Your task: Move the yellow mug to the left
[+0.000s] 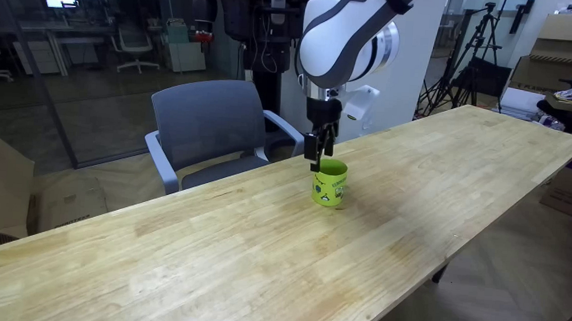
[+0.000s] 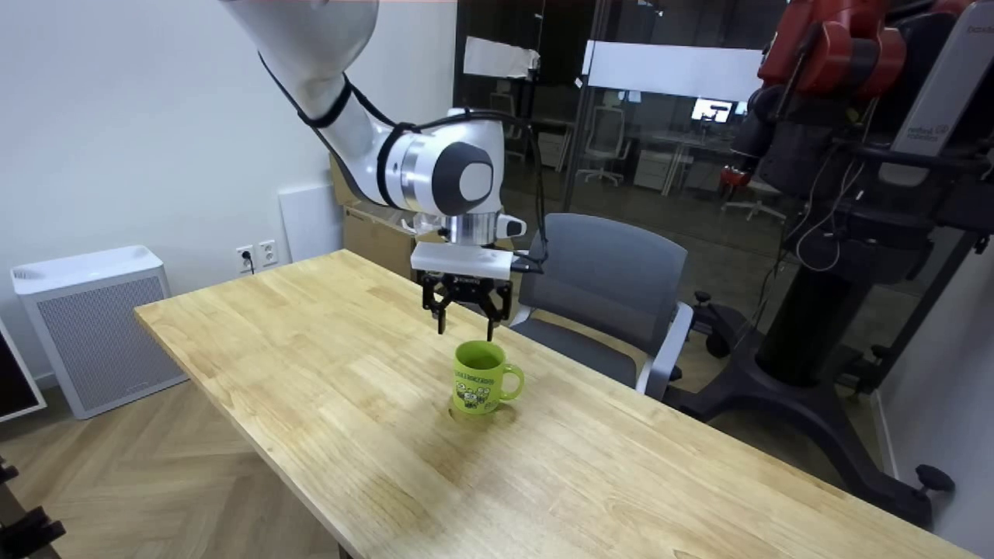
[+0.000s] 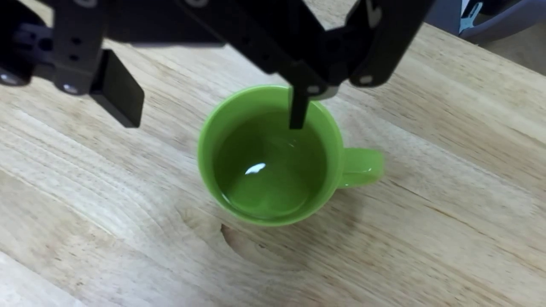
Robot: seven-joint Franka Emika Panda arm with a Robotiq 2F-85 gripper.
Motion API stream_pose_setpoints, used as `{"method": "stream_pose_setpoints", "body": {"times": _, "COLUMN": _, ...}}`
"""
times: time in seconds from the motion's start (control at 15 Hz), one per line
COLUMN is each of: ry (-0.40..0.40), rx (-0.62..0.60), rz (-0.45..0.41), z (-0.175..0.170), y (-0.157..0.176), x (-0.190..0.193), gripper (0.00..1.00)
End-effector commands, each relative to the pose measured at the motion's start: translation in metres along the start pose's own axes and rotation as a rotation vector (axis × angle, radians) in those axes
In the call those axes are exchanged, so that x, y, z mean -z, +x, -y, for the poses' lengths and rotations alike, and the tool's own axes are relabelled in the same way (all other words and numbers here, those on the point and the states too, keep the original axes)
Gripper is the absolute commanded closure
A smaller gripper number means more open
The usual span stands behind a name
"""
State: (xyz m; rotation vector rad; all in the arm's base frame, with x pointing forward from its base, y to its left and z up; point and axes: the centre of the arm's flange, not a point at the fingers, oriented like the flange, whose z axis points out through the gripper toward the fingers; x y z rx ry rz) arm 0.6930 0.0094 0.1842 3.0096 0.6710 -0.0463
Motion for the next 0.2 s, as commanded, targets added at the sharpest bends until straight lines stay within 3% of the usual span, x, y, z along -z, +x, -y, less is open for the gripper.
{"method": "stream_pose_setpoints", "body": {"times": 0.0, "ry": 0.0, "rx": 0.0, "rz": 0.0, "z": 0.0, "y": 0.0, "x": 0.0, "gripper": 0.12}}
{"method": "stream_pose_setpoints", "body": {"times": 0.13, "ry": 0.0, "rx": -0.001, "rz": 0.0, "z": 0.0, "y": -0.0001, "x": -0.0001, "gripper": 0.12}}
